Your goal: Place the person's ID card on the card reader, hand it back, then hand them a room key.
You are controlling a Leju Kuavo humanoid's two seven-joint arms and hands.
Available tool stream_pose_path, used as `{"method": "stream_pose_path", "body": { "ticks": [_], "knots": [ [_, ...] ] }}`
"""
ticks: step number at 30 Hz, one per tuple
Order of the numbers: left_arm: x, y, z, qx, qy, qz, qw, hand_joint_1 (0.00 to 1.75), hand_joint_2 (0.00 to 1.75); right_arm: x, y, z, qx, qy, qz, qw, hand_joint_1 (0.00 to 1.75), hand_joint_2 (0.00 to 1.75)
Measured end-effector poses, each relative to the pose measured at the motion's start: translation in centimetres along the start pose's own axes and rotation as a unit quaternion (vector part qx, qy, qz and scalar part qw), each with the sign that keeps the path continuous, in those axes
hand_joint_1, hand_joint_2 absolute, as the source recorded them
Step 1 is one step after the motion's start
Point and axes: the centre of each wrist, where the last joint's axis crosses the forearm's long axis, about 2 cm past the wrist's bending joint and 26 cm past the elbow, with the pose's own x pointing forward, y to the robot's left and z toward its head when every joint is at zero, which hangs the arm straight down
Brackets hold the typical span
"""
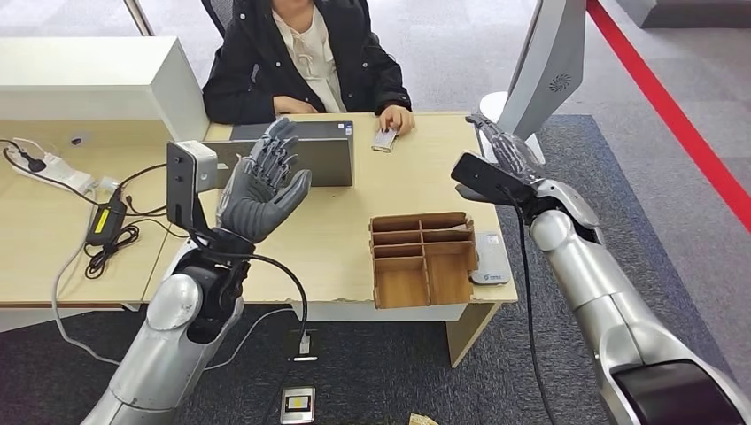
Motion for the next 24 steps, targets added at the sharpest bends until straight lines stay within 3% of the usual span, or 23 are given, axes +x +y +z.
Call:
{"method": "stream_pose_path", "body": {
  "ticks": [9, 24],
  "knots": [
    [-0.5, 0.2, 0.7, -0.007, 0.01, -0.004, 1.0, 0.0, 1.75, -0.7, 0.1, 1.9, 0.016, 0.009, 0.084, 0.996, 0.0, 1.75],
    [-0.5, 0.3, 0.7, -0.014, 0.017, -0.008, 1.0, 0.0, 1.75, -2.5, 0.1, 3.3, 0.019, 0.03, 0.118, 0.992, 0.0, 1.75]
  ]
}}
